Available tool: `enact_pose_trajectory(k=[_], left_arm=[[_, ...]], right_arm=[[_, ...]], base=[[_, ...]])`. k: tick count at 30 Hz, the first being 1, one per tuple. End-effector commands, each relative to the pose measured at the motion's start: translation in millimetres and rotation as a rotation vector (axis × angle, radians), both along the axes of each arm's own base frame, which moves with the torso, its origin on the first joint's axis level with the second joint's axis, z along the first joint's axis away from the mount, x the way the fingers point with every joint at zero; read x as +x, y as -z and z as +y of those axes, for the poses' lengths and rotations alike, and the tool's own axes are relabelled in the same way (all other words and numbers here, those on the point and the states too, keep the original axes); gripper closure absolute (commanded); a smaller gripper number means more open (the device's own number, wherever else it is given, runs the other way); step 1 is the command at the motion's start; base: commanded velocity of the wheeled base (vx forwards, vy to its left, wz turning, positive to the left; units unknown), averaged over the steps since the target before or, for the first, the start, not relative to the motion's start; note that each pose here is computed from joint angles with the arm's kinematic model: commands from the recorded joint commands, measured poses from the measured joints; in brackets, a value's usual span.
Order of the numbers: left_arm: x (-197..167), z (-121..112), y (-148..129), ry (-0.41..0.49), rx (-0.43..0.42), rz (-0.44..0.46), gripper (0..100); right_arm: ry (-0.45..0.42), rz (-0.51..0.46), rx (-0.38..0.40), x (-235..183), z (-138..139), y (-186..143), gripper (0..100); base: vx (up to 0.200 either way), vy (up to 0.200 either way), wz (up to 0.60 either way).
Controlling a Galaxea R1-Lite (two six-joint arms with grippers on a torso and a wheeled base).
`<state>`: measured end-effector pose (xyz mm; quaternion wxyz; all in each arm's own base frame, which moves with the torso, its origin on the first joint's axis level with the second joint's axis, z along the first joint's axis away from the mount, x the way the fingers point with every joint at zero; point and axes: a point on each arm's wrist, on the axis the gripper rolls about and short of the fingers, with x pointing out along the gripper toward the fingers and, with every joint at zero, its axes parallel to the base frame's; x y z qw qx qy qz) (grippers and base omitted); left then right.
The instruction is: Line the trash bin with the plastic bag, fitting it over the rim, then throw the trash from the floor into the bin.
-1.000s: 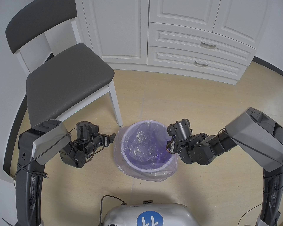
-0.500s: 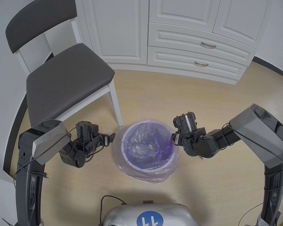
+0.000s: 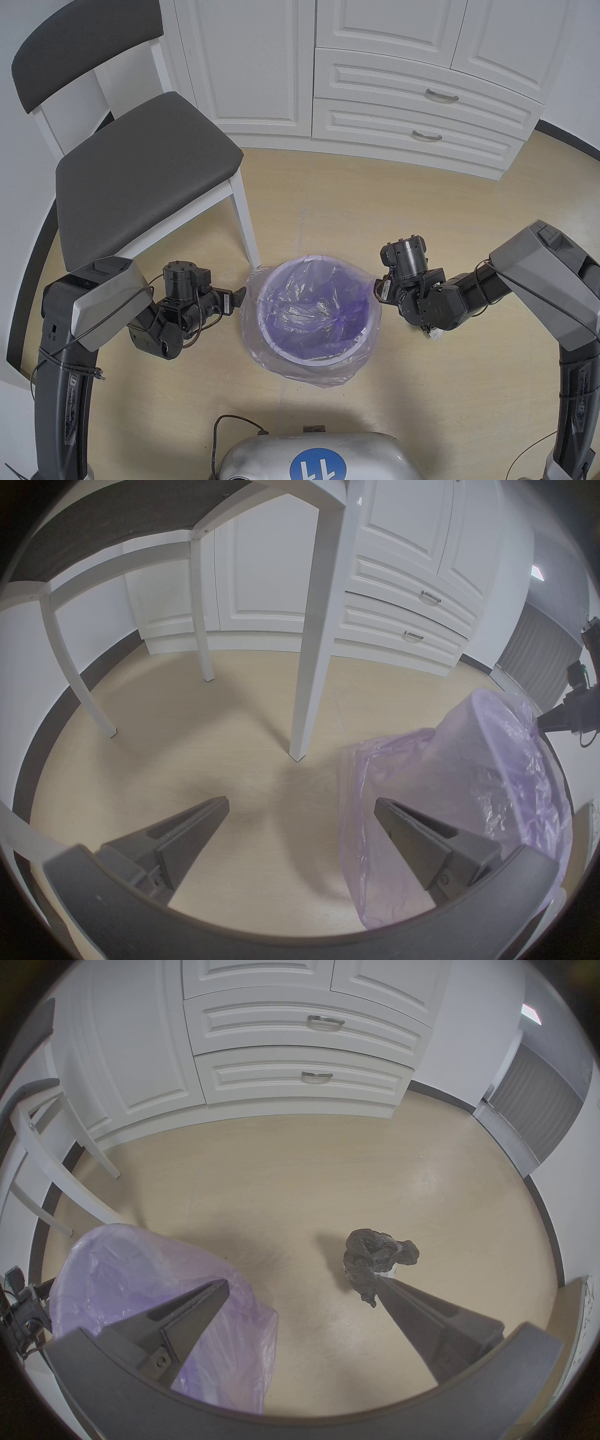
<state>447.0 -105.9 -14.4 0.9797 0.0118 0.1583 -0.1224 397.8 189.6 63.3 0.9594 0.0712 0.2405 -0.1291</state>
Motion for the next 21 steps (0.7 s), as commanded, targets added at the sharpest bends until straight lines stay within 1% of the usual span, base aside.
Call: enact_pose_trajectory(k=[1, 2, 3, 6, 9, 13, 16, 21], left_arm=[[-1, -1, 6, 0.000, 0.003, 0.012, 0], [-1, -1, 6, 0.000, 0.003, 0.012, 0], [0, -1, 7, -0.002, 0.004, 0.014, 0], [0, -1, 10, -0.002, 0.005, 0.020, 0], [0, -1, 12, -0.003, 0.007, 0.023, 0], [1, -1, 17, -0.005, 0.009, 0.029, 0], [1, -1, 21, -0.005, 0.011, 0.037, 0], [6, -3, 28, -0.005, 0.010, 0.036, 0]], right_arm=[[0.002, 0.012, -0.003, 4, -1, 13, 0], [0.002, 0.012, -0.003, 4, -1, 13, 0], [-0.006, 0.011, 0.006, 7, 1, 23, 0], [-0.013, 0.016, 0.012, 9, 1, 30, 0], [-0.002, 0.037, 0.008, 11, -3, 41, 0], [0.012, 0.034, 0.024, 15, -7, 49, 0], [0.020, 0.026, 0.029, 17, -11, 49, 0], [0.029, 0.002, 0.041, 17, -15, 36, 0]], base=[[0.000, 0.000, 0.00], [0.000, 0.000, 0.00], [0.000, 0.000, 0.00], [0.000, 0.000, 0.00], [0.000, 0.000, 0.00], [0.000, 0.000, 0.00], [0.000, 0.000, 0.00], [0.000, 0.000, 0.00]])
